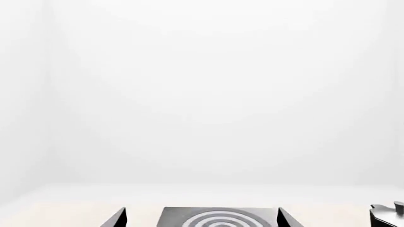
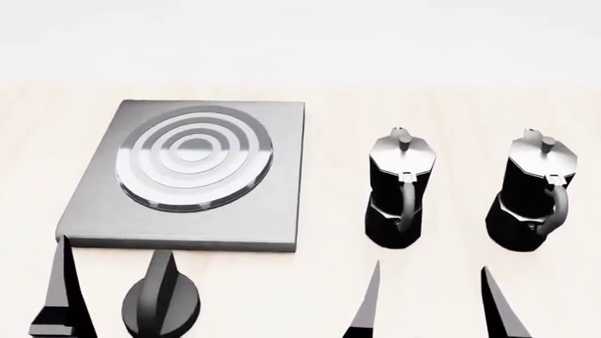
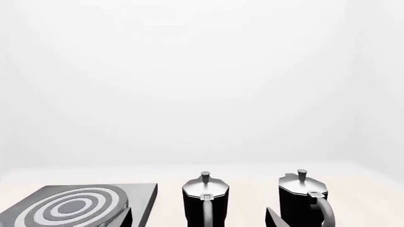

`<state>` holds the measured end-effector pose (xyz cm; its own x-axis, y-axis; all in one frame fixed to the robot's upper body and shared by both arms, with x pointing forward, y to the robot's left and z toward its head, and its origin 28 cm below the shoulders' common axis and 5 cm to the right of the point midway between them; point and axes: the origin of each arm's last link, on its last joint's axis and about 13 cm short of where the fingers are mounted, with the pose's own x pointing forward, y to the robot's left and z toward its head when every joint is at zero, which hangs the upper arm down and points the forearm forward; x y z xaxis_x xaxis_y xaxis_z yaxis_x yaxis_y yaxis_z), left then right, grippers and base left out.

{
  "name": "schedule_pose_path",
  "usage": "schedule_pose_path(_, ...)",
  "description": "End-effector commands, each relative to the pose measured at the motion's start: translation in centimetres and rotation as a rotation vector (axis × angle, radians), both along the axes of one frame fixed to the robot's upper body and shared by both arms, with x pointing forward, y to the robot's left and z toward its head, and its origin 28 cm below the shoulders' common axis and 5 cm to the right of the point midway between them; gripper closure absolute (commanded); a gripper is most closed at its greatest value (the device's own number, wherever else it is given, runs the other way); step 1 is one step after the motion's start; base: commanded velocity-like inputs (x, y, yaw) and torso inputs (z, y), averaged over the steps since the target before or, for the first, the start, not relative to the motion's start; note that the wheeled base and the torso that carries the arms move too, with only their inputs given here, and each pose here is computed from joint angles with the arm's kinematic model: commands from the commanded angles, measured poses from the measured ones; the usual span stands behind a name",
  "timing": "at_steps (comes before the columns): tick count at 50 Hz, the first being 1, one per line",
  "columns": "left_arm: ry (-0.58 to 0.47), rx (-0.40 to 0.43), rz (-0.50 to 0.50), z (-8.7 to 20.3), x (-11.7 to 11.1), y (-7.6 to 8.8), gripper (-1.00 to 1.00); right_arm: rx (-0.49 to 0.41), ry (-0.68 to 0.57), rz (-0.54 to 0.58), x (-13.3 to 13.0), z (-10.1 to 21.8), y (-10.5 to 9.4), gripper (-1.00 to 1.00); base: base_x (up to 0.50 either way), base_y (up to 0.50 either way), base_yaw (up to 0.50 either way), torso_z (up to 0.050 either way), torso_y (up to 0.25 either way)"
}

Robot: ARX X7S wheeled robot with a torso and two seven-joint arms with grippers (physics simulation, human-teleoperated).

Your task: Turn off the stove.

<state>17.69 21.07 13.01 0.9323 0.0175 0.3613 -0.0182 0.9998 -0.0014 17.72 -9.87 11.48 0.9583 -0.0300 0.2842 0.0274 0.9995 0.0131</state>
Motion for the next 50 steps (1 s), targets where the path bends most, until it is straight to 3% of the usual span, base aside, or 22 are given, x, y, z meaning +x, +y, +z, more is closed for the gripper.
schedule_pose_path(1, 0.007, 0.003, -0.002, -0.13, 0.04, 0.00, -1.00, -0.002, 0.002, 0.000, -0.01, -0.06, 0.03, -1.00, 0.00, 0.00, 0.00, 0.000, -0.102)
schedule_pose_path(50, 0.018, 0.005, -0.004, -0.49, 0.06, -0.05, -1.00, 0.002, 0.000, 0.009, -0.12, -0.25, 0.05, -1.00, 0.00, 0.00, 0.00, 0.000, -0.102)
